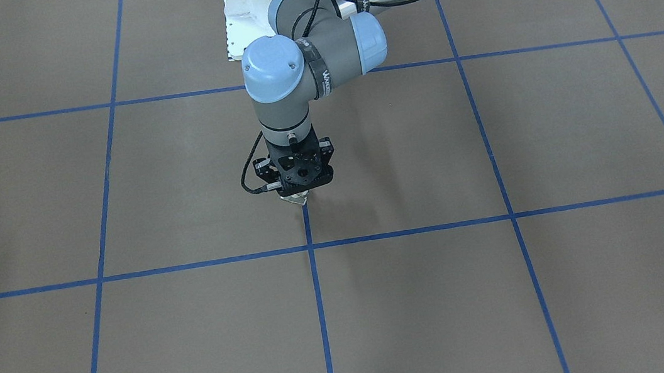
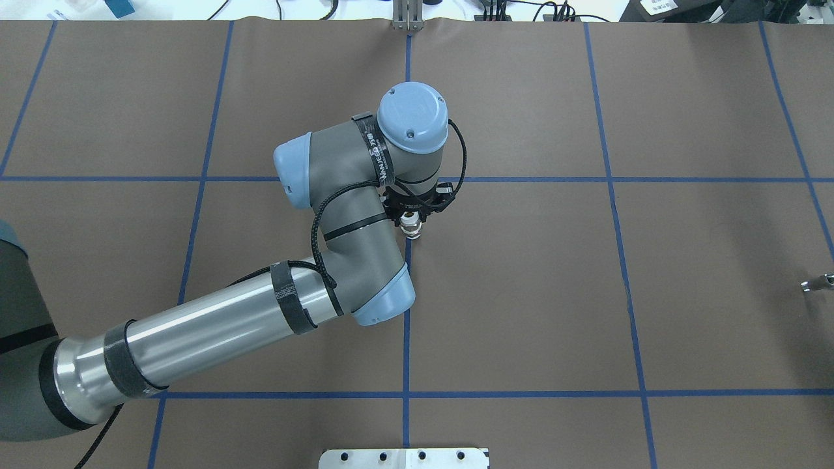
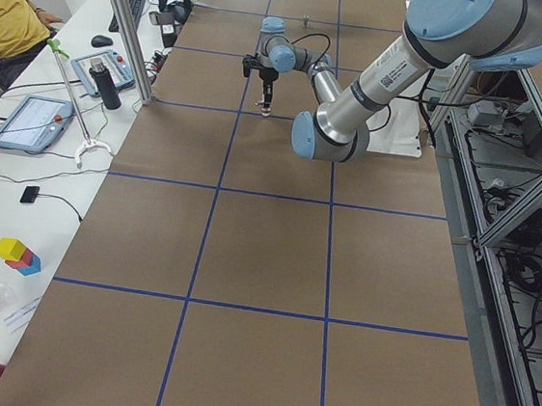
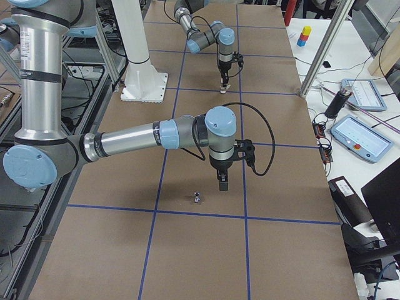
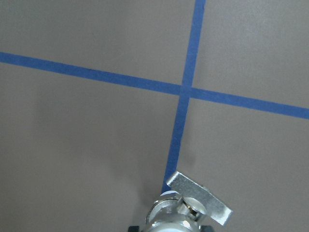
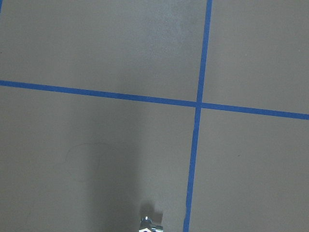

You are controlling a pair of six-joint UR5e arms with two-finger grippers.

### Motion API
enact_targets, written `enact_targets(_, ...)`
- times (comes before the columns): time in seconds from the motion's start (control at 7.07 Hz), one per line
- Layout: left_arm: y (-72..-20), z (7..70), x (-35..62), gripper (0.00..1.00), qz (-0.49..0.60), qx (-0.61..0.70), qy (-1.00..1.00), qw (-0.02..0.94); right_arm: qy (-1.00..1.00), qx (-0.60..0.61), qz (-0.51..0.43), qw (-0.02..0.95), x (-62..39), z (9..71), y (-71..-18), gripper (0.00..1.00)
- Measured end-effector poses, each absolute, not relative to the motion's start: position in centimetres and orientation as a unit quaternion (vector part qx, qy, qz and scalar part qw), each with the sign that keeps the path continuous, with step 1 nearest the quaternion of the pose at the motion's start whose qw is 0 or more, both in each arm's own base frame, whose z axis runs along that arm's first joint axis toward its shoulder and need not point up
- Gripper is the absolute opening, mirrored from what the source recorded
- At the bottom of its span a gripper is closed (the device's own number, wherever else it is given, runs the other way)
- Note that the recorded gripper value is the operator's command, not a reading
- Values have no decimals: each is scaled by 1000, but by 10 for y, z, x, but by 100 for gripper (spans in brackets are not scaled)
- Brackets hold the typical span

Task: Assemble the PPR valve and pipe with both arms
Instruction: 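Lower the fitting upright onto the table and open the left gripper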

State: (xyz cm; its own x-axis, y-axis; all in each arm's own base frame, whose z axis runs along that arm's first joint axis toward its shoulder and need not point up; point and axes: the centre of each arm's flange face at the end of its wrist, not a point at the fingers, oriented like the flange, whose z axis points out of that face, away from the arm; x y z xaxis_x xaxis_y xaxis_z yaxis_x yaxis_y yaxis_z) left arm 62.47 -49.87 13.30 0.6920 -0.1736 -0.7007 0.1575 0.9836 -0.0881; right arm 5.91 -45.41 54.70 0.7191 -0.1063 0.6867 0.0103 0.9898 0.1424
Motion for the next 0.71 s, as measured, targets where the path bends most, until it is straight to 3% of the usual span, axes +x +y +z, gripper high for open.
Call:
enact_targets(0.14,-499,134,625,99,-87,-9,381,920,-373,64,-32,925,59,547,-454,100)
enact_targets(0.71,-499,134,624,100,-73,4,380,922,-374,64,-31,925,59,547,-454,100)
